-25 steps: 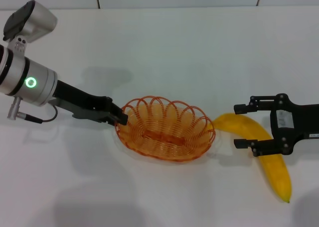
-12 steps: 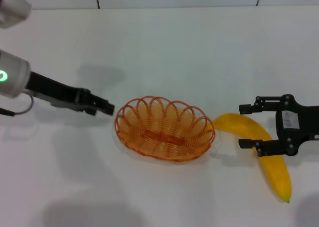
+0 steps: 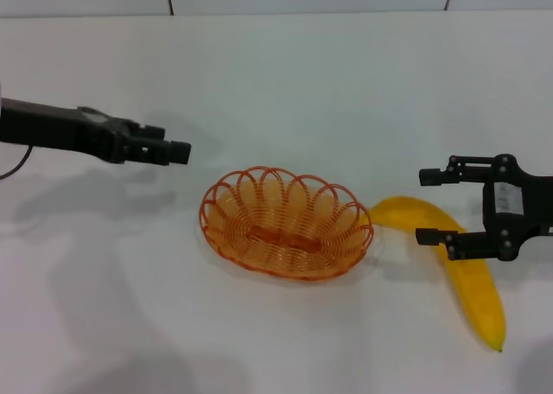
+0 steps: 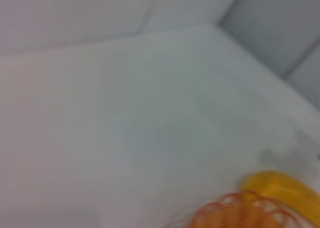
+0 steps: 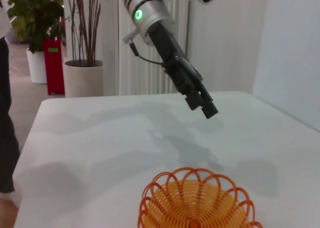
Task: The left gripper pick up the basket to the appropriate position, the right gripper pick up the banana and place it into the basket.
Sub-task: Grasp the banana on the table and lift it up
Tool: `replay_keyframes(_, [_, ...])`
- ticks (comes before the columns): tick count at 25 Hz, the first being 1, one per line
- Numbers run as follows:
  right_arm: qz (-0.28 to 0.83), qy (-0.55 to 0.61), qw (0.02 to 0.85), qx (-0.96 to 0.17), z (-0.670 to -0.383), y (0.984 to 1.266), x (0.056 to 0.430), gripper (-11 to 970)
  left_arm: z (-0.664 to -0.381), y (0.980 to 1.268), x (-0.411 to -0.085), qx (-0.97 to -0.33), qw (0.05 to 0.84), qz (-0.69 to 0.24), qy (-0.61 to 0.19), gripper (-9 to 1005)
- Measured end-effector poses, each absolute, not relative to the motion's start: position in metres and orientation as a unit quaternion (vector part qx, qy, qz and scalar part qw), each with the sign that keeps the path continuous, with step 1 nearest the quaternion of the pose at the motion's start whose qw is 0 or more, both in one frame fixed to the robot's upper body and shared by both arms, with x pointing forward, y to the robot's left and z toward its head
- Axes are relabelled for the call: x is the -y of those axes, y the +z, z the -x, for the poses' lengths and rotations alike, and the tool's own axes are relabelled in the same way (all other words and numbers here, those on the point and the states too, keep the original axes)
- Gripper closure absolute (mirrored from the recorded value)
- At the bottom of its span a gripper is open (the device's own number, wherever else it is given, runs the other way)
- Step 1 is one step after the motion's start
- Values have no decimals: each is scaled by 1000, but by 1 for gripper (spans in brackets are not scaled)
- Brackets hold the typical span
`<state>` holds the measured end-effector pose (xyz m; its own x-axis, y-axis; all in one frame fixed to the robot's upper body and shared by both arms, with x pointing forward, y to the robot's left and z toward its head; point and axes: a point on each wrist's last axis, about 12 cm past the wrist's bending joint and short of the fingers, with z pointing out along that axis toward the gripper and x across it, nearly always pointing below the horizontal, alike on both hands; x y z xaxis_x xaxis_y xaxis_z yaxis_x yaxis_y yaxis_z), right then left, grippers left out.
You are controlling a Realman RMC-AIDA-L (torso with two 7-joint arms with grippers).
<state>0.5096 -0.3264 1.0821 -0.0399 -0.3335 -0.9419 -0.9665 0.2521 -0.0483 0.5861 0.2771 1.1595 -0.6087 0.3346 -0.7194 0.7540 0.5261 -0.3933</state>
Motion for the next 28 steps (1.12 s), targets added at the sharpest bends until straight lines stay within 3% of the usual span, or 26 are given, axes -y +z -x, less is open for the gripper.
replay_keyframes(7, [496,333,488,-637,-510,1085,330,203,-563,1146,-288,-735,373,-440,-355,307])
replay_keyframes(11, [488,336,493,-637,-506,1086,335,203,-549,1129,-292,-705,380,-490,-345,310])
replay_keyframes(19, [479,338,504,-635,-499,1088,342,203,-529,1089,-306,-713,393,-483,-322,314])
replay_keyframes(28, [511,340,507,-606,-472,1108,363,204,-522,1076,-318,-714,451,-436,-311,313])
